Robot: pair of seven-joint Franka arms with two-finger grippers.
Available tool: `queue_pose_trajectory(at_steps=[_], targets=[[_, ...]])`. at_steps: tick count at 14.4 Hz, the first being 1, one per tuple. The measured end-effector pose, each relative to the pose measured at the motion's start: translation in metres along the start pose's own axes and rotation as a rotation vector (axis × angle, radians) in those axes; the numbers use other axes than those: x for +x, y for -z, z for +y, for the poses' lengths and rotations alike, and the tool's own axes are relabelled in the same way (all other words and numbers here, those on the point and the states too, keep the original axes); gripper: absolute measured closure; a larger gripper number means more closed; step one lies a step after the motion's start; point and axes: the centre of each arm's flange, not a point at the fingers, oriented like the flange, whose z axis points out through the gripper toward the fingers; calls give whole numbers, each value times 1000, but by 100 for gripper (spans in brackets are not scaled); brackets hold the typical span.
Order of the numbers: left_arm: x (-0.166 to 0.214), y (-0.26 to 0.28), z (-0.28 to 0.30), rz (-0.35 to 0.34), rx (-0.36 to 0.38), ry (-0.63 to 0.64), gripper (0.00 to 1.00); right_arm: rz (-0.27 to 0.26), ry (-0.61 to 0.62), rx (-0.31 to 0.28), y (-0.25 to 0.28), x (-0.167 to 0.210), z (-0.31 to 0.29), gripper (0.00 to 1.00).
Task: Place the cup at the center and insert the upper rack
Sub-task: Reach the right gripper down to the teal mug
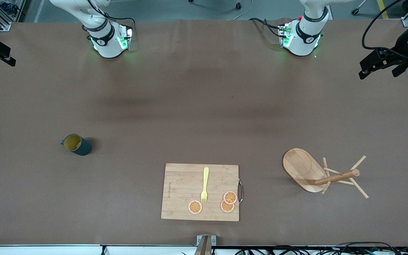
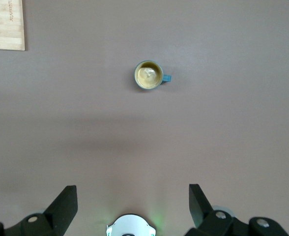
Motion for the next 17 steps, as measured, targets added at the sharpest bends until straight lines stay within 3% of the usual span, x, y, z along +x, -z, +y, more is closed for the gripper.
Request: queue_pose_trajectory(at_steps=[5,10,12,15,17], targets=[[0,-2,0,-4,1,-1,0,27,-35,-1,11,-1,-1,0],[1,-3,-1,-7,2,-2,0,-4,-45,0,1,6,1,0],[2,-6,-1,-17,3,-4,0,-15,-51,-3,-22,28,6,0],[2,-7,-1,-23,3,-4,0,26,-83,-14,-66,78,28,0],[2,-8,-1,-24,4,-4,0,27,-85,-21,-104,108,37,0]])
